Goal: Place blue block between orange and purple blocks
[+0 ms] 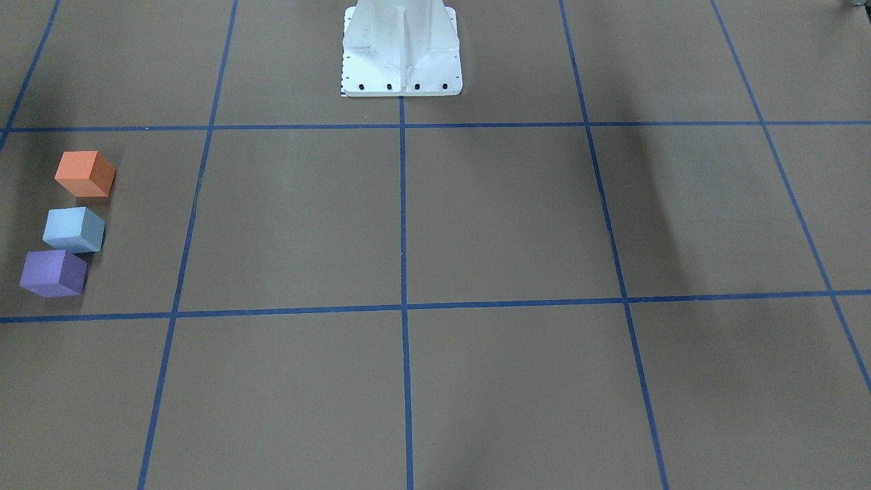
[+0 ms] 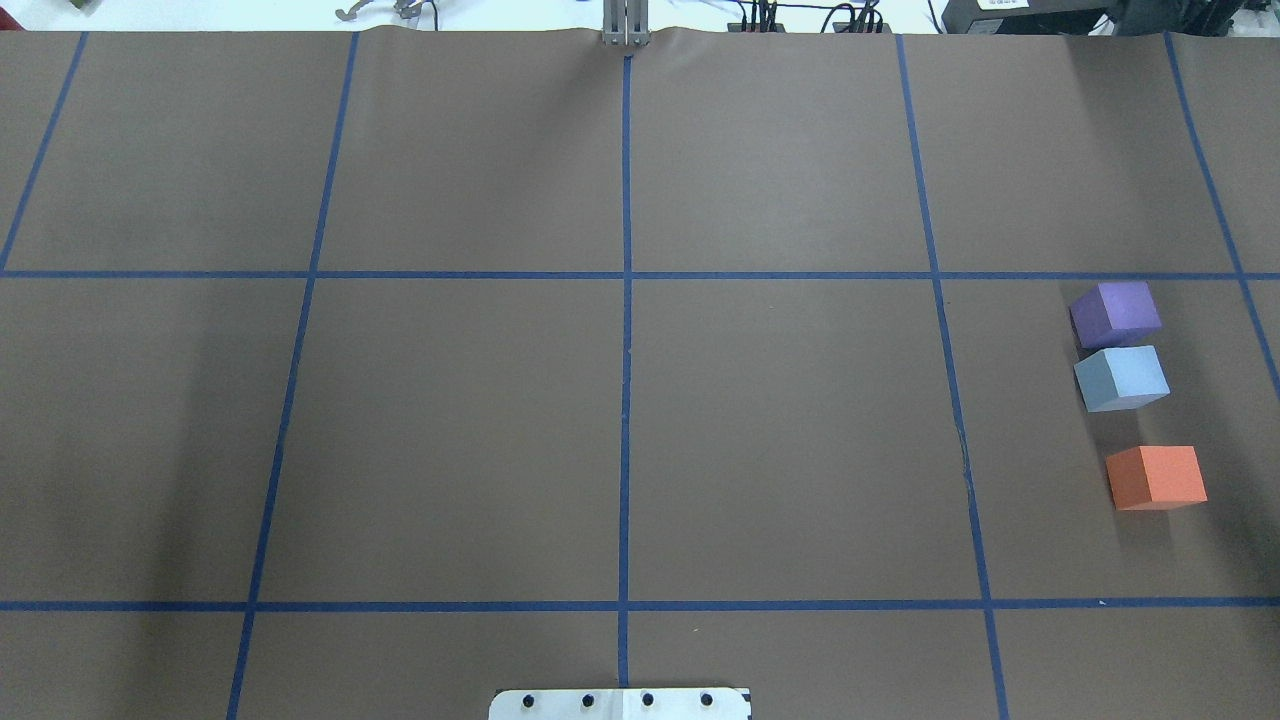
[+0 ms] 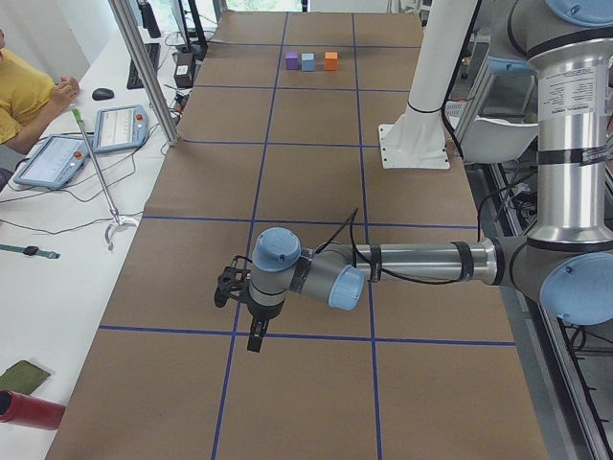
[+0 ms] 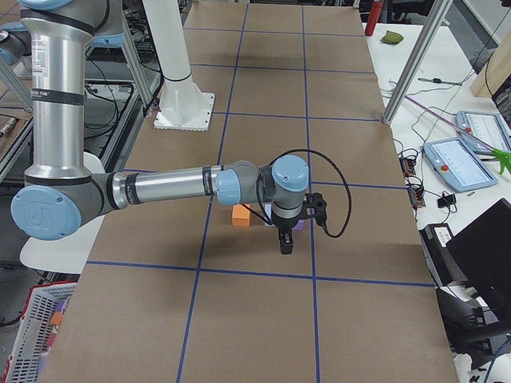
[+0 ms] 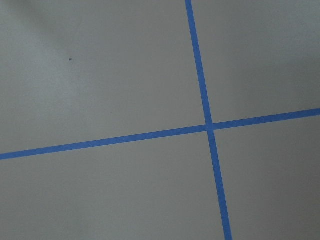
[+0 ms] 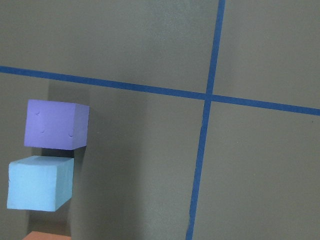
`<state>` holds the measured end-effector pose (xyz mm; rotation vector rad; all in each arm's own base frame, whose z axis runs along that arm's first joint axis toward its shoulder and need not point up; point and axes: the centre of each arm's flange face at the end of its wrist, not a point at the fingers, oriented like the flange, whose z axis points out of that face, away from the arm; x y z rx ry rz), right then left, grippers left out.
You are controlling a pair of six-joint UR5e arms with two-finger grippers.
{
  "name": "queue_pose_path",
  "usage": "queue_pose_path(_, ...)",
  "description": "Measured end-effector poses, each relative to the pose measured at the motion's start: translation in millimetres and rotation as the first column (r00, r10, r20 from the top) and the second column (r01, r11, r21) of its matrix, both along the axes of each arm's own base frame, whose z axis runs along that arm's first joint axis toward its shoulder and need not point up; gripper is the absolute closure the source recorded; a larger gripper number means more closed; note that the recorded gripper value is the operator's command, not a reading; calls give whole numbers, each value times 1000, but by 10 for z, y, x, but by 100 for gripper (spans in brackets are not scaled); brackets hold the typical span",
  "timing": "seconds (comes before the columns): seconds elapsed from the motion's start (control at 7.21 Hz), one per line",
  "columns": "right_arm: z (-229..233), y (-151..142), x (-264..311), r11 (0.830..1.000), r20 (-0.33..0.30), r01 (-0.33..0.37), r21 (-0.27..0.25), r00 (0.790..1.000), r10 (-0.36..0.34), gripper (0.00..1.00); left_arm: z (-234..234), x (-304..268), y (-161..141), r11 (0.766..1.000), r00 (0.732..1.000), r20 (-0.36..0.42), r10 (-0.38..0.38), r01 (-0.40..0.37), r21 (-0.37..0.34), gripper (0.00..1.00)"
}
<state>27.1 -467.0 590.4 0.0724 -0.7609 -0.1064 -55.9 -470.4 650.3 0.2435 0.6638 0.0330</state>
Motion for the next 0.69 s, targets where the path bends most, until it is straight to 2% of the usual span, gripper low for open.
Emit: queue_pose_path(0.69,7,7,-40,1000,44,1,-16,999,0,0,-180,56,41,999,992,-122,38,-36,13,0)
